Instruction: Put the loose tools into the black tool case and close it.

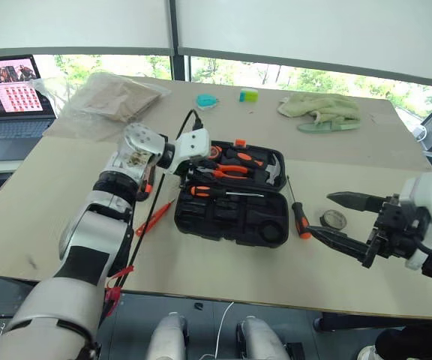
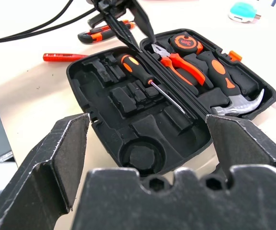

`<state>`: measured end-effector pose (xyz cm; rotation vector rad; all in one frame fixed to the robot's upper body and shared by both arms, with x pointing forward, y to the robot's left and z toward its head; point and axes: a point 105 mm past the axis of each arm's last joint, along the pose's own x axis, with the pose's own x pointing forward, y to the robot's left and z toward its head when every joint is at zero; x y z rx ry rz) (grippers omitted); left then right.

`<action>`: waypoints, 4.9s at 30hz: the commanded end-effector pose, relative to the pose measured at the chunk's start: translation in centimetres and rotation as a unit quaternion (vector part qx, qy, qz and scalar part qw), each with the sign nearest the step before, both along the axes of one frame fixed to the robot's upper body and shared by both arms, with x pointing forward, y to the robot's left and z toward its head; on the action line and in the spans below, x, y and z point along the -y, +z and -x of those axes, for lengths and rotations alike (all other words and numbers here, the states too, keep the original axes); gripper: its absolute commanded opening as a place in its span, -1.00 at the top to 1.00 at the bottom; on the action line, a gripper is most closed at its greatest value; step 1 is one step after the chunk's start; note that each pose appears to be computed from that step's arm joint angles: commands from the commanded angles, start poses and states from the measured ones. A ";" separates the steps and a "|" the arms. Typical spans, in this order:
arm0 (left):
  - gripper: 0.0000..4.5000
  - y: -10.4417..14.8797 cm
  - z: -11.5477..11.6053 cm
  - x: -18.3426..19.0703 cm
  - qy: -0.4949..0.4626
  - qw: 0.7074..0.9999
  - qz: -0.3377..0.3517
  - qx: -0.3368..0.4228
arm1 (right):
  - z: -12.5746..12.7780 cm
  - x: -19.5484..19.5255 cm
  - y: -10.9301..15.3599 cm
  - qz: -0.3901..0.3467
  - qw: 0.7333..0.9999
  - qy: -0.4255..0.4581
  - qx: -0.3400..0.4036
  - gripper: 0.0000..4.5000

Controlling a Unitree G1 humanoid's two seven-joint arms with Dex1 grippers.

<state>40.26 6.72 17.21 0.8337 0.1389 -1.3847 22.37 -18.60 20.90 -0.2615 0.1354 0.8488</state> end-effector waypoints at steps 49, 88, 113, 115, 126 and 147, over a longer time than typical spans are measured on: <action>-0.99 10.6 11.1 -1.5 -0.170 0.949 0.159 -0.214 | 2.7 4.2 -6.3 -0.036 0.970 -0.227 -0.085 -1.00; -1.00 4.7 8.6 -4.5 -0.070 0.974 0.121 -0.176 | -6.6 0.5 -1.5 -0.143 0.946 -0.291 0.015 0.54; -1.00 4.8 10.1 -5.6 -0.024 0.977 0.132 -0.168 | -13.5 -4.1 -6.6 0.227 0.947 0.199 0.107 0.54; -1.00 4.8 10.0 -5.6 -0.024 0.977 0.132 -0.166 | -13.8 -4.0 -7.0 0.227 0.951 0.190 0.092 0.54; -1.00 5.0 9.7 -5.3 -0.025 0.977 0.134 -0.162 | -13.3 -5.3 -4.7 0.138 0.972 0.178 0.072 -0.80; -1.00 4.7 8.9 -4.9 -0.028 0.979 0.131 -0.156 | -13.8 -8.3 -10.2 0.164 0.976 0.135 -0.036 0.98</action>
